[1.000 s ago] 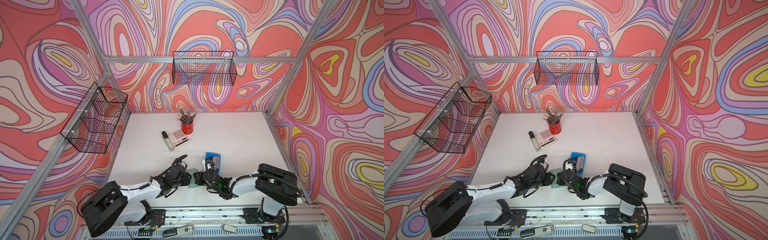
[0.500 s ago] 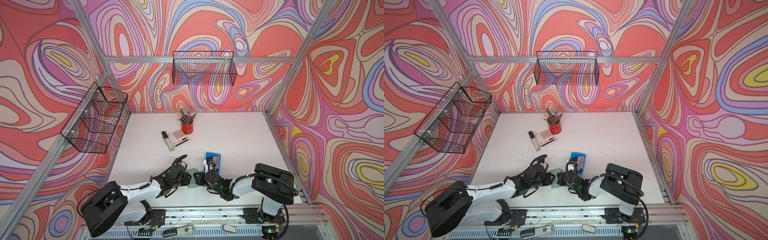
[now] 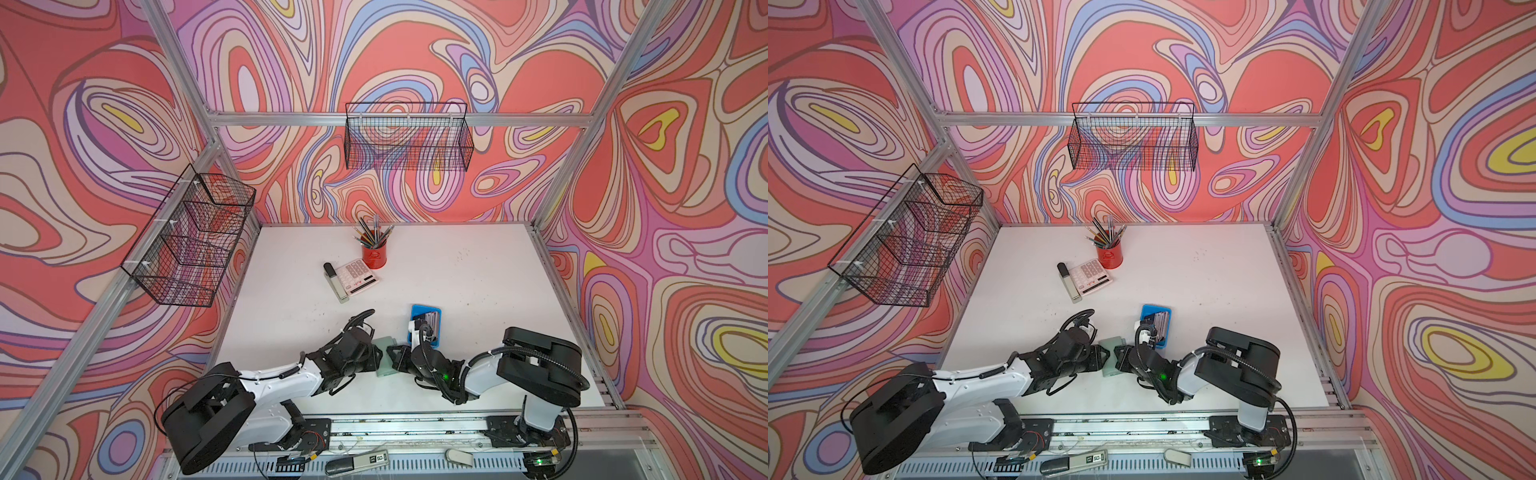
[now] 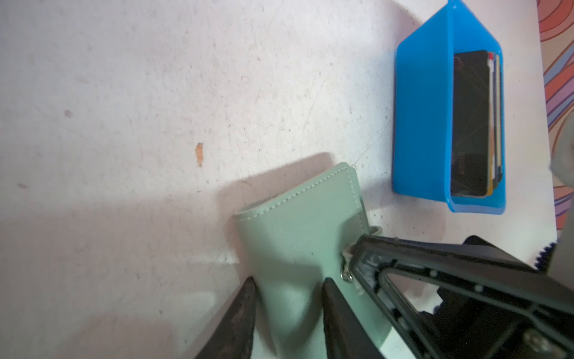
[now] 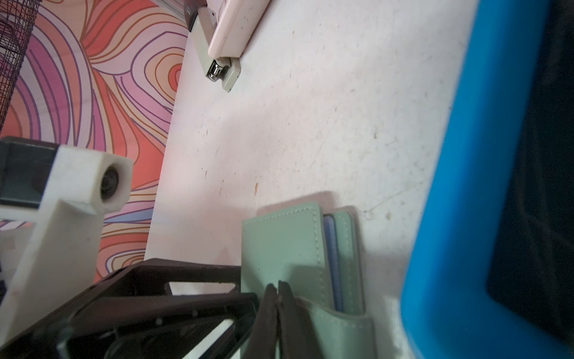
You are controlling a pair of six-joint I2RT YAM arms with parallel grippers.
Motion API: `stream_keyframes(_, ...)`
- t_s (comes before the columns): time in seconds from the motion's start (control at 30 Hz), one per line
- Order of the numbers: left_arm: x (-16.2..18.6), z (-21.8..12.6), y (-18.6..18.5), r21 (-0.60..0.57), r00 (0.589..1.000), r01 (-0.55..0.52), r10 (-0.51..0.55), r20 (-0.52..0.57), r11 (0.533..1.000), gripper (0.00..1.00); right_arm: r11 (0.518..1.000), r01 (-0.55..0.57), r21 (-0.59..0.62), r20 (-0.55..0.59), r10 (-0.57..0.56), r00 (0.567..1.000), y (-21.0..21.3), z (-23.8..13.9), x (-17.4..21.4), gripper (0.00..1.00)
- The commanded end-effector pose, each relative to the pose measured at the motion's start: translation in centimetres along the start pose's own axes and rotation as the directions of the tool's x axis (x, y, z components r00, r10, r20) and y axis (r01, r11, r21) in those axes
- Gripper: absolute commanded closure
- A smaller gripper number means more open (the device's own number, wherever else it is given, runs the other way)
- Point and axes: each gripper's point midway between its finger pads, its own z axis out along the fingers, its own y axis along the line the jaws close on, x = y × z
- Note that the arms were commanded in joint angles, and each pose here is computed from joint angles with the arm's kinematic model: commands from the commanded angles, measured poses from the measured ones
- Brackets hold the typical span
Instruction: Put the credit cards into the card holder
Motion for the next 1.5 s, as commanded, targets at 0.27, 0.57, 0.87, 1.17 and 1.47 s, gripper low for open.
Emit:
stream_keyframes(0.27,2.3,0.0,2.6,-0.092,0.996,-0.001,-0.008,-0.086,0.996,0.62,0.89,0.206,0.407,-0.227,-0.119,0.966,-11.9,-3.5,5.8,1.0)
stream_keyframes(0.57,2.4,-0.1,2.7,-0.092,0.996,0.002,-0.01,-0.084,0.996,0.62,0.85,0.262,0.457,-0.271,-0.148,0.951,-13.6,-3.3,7.2,1.0)
stream_keyframes(0.87,1.8,-0.7,3.0,-0.112,0.998,0.031,-0.036,-0.044,0.993,0.62,0.788,0.319,0.526,-0.288,-0.188,0.939,-15.5,-5.0,7.4,1.0)
stream_keyframes(1.17,1.3,-1.0,2.7,-0.11,0.999,0.038,-0.042,-0.029,0.993,0.62,0.69,0.429,0.582,-0.363,-0.252,0.897,-17.8,-6.8,8.3,1.0)
stream_keyframes(1.47,1.0,-0.7,2.4,-0.094,0.998,0.047,-0.051,-0.031,0.994,0.62,0.62,0.502,0.604,-0.454,-0.251,0.855,-19.9,-7.6,9.7,1.0)
